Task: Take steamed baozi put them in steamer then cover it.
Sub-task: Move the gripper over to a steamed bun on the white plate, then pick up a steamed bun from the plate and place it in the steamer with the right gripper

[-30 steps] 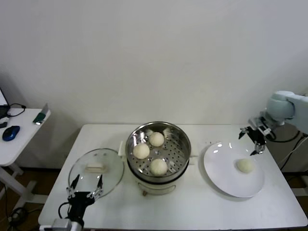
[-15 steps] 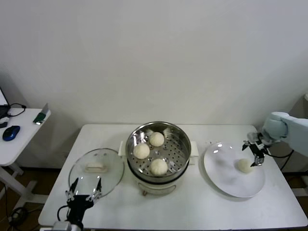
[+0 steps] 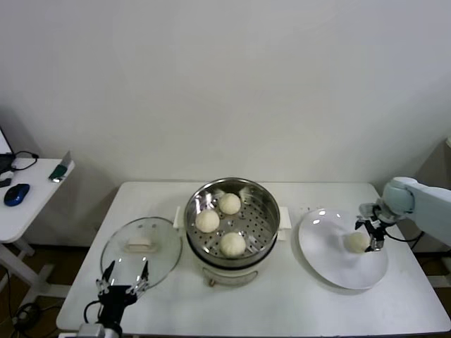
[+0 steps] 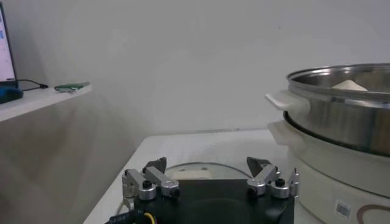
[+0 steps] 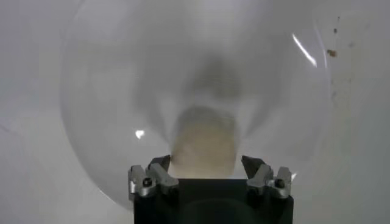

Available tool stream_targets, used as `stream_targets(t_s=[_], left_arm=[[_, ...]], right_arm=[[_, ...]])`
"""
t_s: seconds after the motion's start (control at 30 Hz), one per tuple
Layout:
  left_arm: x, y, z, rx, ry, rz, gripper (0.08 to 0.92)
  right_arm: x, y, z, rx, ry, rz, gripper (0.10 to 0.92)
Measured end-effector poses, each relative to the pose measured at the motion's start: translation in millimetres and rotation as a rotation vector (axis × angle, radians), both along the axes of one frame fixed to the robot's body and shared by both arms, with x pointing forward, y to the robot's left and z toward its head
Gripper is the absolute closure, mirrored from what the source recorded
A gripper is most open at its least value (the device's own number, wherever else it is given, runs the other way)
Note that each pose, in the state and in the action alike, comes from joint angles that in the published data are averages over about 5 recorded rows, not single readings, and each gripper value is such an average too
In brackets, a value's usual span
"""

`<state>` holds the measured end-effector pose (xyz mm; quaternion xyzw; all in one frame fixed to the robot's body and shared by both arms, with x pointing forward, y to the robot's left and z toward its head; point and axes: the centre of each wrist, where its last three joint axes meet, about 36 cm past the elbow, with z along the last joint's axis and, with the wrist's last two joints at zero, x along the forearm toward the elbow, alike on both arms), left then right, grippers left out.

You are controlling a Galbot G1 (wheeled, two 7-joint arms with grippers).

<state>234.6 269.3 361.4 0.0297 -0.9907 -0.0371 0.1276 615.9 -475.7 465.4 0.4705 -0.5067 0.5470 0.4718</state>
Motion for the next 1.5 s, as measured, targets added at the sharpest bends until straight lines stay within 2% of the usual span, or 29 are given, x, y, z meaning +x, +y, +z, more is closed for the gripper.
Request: stream_targets(t_s=[0.33, 0.5, 0.83, 0.97, 1.1, 1.33, 1.5], left_arm=[[0.4, 0.6, -0.2, 0.001, 0.001, 0.002, 0.177], [0.5, 0.3, 0.0, 0.001, 0.000, 0.003, 0.177], [1.5, -1.1, 2.5, 0.000, -0.008, 0.003, 0.177], [1.8, -1.6, 5.2, -0.001, -0.011, 0.000, 0.177], [1.0, -1.4, 6.4, 0.000, -0.009, -0.004, 0.177], [1.4, -0.4, 10.0, 0.006, -0.011, -0.016, 0.177], [2.0, 0.8, 12.5, 0.007, -0.016, -0.018, 0.177]], right_arm=[[0.2, 0.4, -8.6, 0.006, -0.015, -0.007, 0.268], [-1.0, -1.1, -7.2, 0.006, -0.020, -0.009, 0.310], [-2.0, 0.4, 17.7, 0.026, -0.039, -0.022, 0.329], [2.3, 15.7, 46.6, 0.061, -0.061, -0.022, 0.327], [8.6, 44.1, 94.2, 0.102, -0.098, -0.013, 0.327], [9.3, 121.6, 195.9, 0.201, -0.169, 0.035, 0.327], [-4.4, 184.6, 242.8, 0.270, -0.185, 0.077, 0.327]])
